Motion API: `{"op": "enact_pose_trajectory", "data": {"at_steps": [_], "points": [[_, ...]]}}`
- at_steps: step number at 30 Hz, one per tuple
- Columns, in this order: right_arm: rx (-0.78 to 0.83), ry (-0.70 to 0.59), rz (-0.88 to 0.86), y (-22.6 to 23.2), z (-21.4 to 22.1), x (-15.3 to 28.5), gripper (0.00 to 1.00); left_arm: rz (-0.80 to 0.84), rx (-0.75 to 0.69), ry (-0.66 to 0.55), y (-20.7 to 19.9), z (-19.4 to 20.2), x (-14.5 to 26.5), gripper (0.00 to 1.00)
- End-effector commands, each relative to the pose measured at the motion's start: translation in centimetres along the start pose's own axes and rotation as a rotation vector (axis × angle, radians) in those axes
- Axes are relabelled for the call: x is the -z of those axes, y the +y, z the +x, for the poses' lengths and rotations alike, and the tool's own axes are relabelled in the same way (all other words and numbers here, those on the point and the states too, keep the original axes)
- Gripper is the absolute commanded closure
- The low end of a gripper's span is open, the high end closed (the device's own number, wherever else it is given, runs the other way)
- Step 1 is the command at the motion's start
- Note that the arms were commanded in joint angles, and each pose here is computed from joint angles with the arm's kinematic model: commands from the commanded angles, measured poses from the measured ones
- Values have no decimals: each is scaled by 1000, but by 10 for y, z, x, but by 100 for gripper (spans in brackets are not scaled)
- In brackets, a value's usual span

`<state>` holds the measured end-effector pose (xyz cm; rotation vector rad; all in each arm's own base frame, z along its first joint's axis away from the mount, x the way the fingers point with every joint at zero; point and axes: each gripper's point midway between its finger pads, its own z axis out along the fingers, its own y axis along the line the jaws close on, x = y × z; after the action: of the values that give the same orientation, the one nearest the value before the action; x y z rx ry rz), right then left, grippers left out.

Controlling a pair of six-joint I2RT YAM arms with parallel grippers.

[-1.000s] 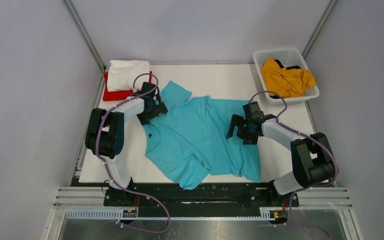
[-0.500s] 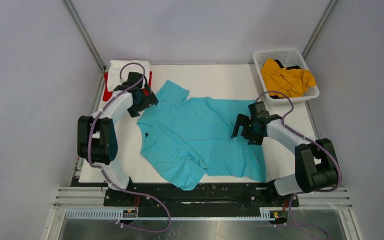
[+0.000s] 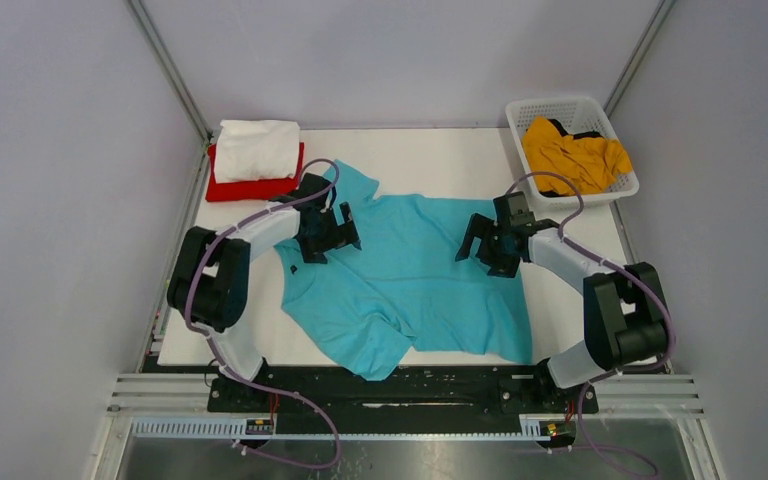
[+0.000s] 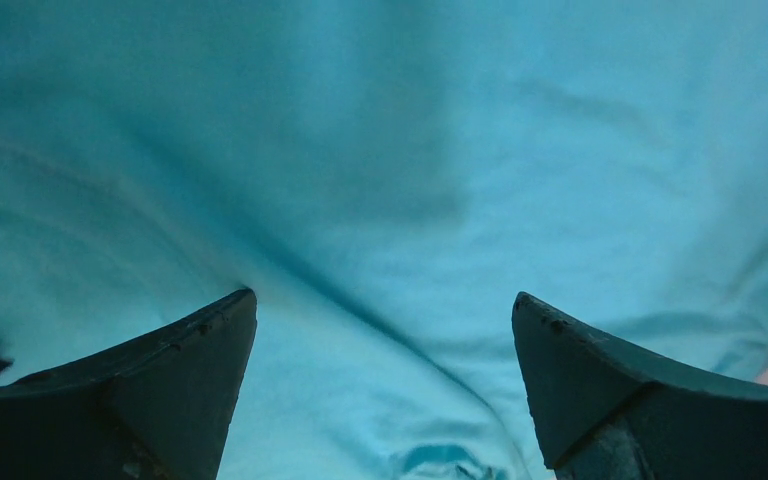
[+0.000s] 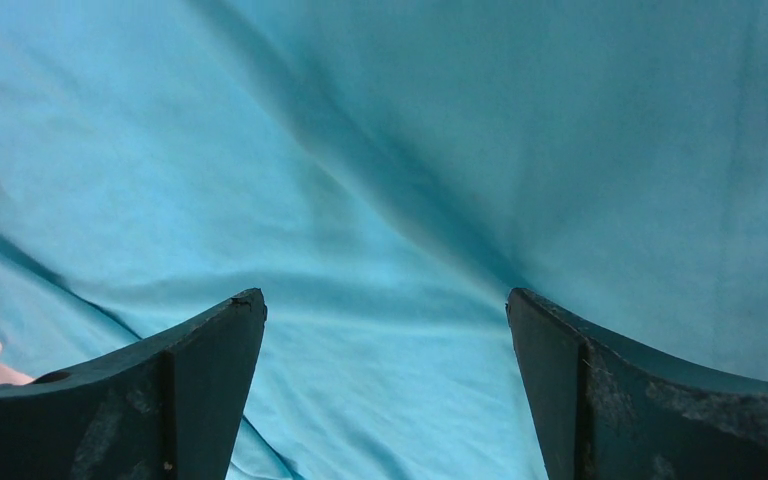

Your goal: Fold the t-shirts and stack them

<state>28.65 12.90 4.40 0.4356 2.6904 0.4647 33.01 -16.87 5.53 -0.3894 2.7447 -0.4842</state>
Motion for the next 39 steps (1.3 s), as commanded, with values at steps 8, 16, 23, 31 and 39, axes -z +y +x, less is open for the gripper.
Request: {"op": "enact_pose_trajectory", "data": {"at_steps": [8,16,23,31,39], "points": [[-133,27,-33,17,-39,-42,0,-56,23,56,-2,-40,-54,1],[-217,15,-76,17,-85,-55,1,-65,47,43,-1,-97,-79,1],[-146,5,-77,27,-118,-56,0,-45,10,-20,-21,-151,-72,1],[-48,-149,-111,42,-123,21,0,80,-98,-193,-62,-133,33,1],[-97,-351,-62,-9,-62,78,1,141,-191,-184,-48,0,67,1]]}}
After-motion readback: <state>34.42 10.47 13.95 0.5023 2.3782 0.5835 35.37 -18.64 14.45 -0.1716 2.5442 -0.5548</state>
